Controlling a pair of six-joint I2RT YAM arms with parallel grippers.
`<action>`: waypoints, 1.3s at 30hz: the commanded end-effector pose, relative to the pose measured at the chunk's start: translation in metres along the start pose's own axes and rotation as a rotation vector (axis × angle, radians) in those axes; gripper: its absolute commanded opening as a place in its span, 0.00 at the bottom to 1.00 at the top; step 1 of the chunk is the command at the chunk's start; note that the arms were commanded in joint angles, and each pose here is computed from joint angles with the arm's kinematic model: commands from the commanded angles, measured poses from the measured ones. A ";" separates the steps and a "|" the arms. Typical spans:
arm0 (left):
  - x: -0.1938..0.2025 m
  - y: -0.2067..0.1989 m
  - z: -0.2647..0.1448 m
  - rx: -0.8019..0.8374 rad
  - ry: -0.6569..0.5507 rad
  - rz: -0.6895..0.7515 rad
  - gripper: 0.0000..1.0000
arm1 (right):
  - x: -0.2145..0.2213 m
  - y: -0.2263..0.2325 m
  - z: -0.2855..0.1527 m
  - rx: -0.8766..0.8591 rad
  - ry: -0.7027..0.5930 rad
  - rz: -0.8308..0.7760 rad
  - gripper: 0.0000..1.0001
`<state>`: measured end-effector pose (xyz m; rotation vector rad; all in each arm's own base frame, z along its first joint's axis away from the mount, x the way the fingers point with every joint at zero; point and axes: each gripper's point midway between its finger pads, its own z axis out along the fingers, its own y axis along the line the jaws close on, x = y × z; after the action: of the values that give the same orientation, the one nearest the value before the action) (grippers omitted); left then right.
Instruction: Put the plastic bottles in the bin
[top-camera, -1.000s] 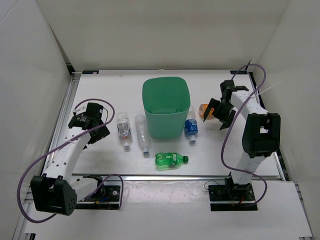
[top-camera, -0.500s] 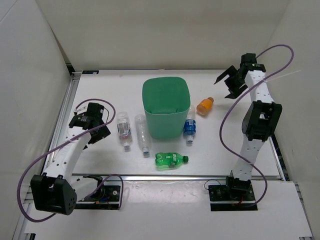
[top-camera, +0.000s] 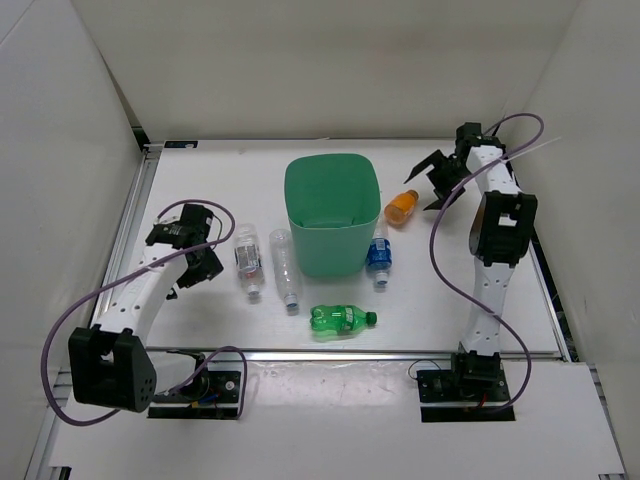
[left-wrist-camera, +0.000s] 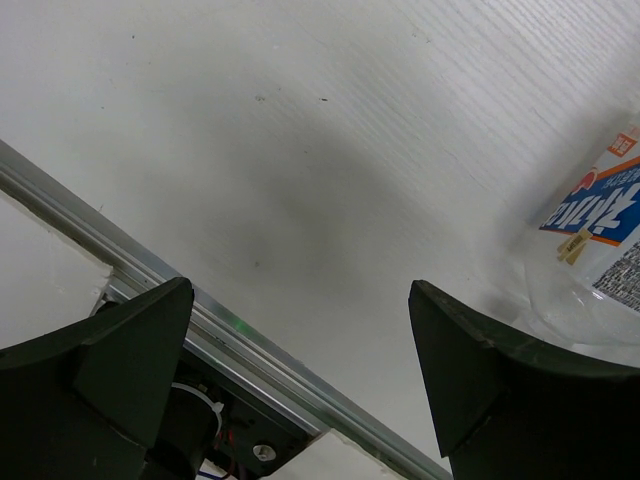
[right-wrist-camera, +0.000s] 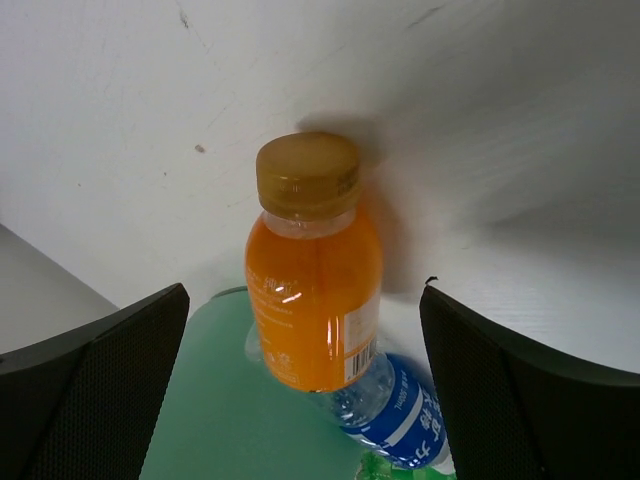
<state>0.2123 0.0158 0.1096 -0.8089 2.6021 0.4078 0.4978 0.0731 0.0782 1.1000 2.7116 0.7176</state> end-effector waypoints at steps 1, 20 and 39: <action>-0.002 0.003 0.000 -0.020 -0.021 -0.006 1.00 | 0.010 0.017 0.017 -0.046 0.049 -0.025 1.00; 0.001 0.001 0.004 -0.035 0.010 0.010 1.00 | 0.039 -0.003 0.061 0.003 0.161 -0.022 0.56; 0.003 -0.012 0.006 0.024 0.033 0.065 1.00 | 0.071 0.146 -0.213 -0.594 -0.231 -0.374 0.13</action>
<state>0.2116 0.0137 0.0988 -0.7832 2.6648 0.4311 0.4987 0.0865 0.2695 0.7607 2.2846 1.0004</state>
